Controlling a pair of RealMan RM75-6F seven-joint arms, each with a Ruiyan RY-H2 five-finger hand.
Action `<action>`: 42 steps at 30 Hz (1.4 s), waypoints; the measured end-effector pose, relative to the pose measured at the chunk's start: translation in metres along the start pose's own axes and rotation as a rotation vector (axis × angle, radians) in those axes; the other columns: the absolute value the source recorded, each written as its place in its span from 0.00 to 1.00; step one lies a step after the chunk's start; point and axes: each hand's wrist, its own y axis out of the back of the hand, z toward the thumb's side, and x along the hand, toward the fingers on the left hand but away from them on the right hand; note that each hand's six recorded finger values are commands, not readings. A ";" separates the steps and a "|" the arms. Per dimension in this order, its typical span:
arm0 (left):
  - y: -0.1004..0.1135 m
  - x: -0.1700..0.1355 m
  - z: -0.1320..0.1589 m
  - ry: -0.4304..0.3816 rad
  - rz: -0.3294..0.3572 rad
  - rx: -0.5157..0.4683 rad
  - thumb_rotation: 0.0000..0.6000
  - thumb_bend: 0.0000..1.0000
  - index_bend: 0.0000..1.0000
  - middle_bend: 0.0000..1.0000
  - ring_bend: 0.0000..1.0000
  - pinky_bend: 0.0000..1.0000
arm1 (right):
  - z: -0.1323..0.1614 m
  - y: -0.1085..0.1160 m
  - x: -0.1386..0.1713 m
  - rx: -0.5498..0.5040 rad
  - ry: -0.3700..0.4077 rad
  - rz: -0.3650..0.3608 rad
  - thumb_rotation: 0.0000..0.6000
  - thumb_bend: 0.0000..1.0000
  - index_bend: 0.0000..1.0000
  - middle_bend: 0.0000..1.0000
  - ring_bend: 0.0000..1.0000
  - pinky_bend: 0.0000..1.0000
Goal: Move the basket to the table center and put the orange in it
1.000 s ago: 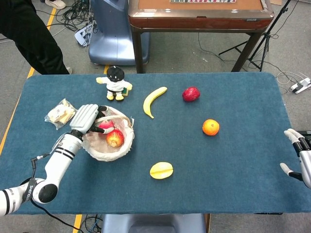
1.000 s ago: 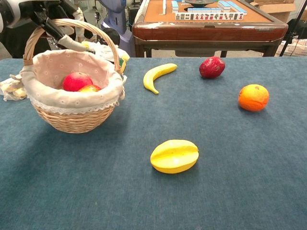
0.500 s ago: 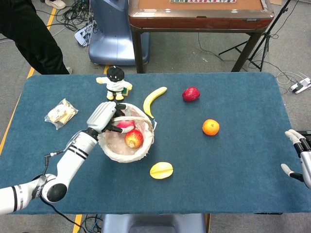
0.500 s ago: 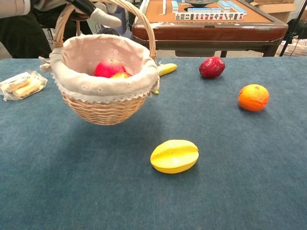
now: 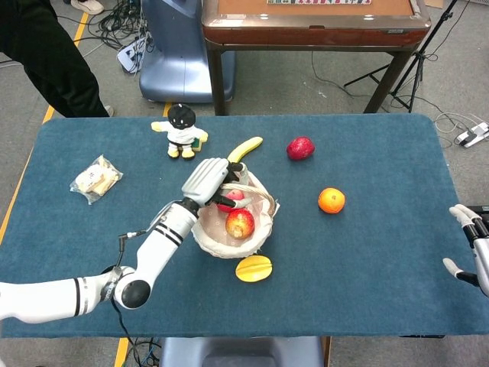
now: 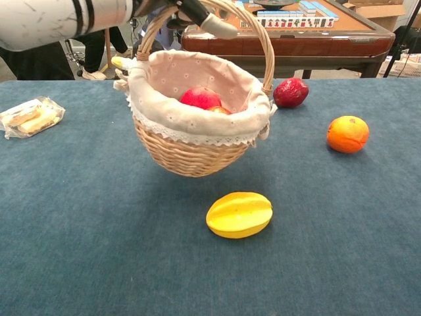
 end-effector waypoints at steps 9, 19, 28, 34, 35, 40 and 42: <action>-0.023 0.027 0.001 0.052 0.008 0.018 1.00 0.21 0.78 0.94 0.83 0.87 | -0.002 0.000 -0.001 -0.008 -0.003 -0.004 1.00 0.16 0.16 0.17 0.18 0.32; -0.043 0.037 -0.009 0.104 -0.023 0.035 1.00 0.21 0.72 0.86 0.75 0.85 | -0.009 0.003 0.004 -0.013 -0.018 -0.012 1.00 0.16 0.16 0.17 0.18 0.32; -0.039 0.029 -0.022 0.162 -0.077 0.097 1.00 0.20 0.31 0.46 0.35 0.61 | -0.006 0.004 0.006 -0.017 -0.005 -0.020 1.00 0.16 0.16 0.17 0.18 0.32; -0.031 0.019 -0.024 0.178 -0.105 0.106 1.00 0.21 0.14 0.25 0.18 0.39 | -0.004 0.005 0.008 -0.018 0.000 -0.024 1.00 0.16 0.16 0.17 0.18 0.32; -0.030 0.017 -0.024 0.177 -0.105 0.107 1.00 0.21 0.13 0.24 0.17 0.37 | -0.004 0.006 0.008 -0.017 0.000 -0.025 1.00 0.16 0.16 0.17 0.18 0.32; -0.013 0.001 -0.027 0.166 -0.102 0.111 1.00 0.20 0.13 0.24 0.17 0.35 | -0.004 0.008 0.008 0.000 0.007 -0.025 1.00 0.16 0.16 0.17 0.18 0.32; -0.002 -0.007 -0.031 0.162 -0.093 0.122 1.00 0.20 0.13 0.24 0.17 0.35 | -0.004 0.009 0.008 0.008 0.012 -0.024 1.00 0.16 0.16 0.17 0.18 0.32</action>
